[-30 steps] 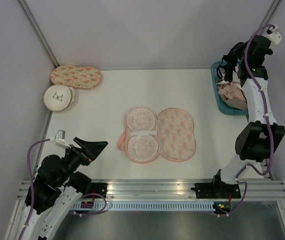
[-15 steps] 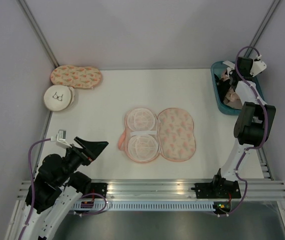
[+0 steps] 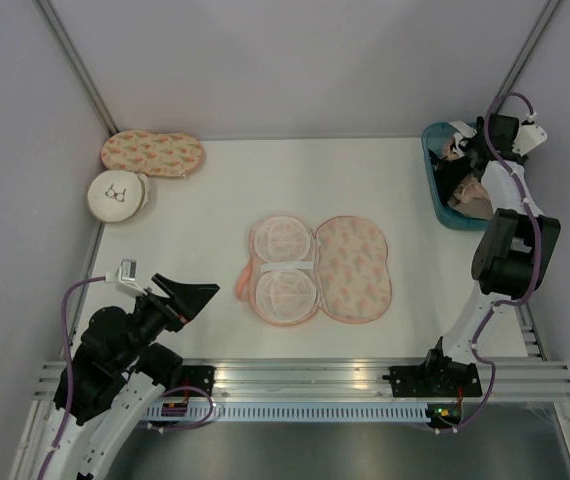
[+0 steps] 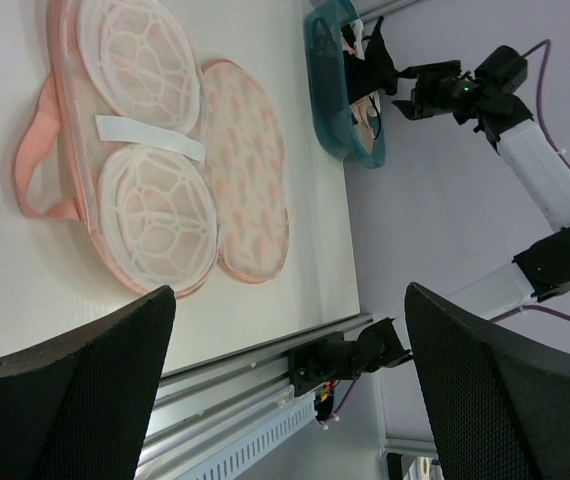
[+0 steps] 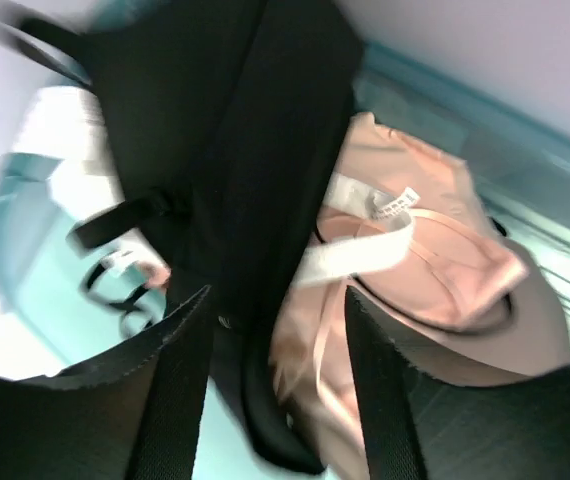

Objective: Unzip the laundry bag and remove the bra

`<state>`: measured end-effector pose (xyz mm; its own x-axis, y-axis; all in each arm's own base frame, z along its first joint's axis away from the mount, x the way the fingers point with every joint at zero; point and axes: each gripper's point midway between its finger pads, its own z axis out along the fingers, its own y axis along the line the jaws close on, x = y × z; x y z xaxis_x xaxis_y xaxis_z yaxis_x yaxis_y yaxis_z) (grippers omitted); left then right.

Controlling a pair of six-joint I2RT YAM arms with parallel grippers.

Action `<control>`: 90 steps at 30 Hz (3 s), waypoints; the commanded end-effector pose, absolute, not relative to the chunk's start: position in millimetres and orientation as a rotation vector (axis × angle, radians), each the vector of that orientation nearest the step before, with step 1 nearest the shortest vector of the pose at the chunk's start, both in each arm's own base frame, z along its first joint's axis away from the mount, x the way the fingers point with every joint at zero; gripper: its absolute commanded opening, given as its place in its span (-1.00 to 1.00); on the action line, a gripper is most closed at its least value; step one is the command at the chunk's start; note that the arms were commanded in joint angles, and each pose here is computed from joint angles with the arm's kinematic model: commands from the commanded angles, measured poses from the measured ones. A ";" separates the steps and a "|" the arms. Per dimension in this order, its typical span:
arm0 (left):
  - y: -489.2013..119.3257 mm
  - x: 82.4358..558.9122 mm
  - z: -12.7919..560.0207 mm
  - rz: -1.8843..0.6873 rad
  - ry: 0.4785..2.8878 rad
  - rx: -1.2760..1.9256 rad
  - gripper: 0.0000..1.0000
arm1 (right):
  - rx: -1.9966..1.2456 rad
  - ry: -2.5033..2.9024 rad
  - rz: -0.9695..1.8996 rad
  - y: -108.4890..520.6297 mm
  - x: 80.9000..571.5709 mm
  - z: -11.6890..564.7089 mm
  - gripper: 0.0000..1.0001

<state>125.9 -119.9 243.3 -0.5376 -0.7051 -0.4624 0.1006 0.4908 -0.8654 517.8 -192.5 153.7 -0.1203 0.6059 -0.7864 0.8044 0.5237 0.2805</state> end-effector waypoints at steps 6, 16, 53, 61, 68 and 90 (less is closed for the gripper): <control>-124.7 123.3 242.5 -1.191 1.831 -0.465 0.98 | 1.034 1.663 -0.067 -144.1 466.5 310.9 0.25; -145.1 108.7 266.1 -1.341 1.731 -0.248 0.99 | 0.643 2.008 0.322 26.5 376.8 230.5 0.27; -156.0 110.7 256.8 -1.391 1.723 -0.199 0.99 | 0.579 2.515 0.041 90.2 190.3 15.5 -0.95; -150.3 108.4 259.7 -1.357 1.723 -0.201 0.99 | 0.558 2.473 -0.027 89.0 195.1 21.3 -0.99; -135.7 105.2 273.8 -1.288 1.690 -0.222 0.99 | 0.397 2.272 -0.011 114.6 227.4 98.9 -0.99; -14.3 62.0 314.8 -0.884 1.545 -0.567 0.99 | -0.781 2.037 -0.265 353.1 208.8 132.1 -0.96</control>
<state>78.1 -36.5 322.4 -0.2422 -0.7705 -0.5897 0.1387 0.5741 -0.8070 189.7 359.1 106.2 -0.3467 -0.7101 -0.6128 -0.5231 0.6887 -0.5021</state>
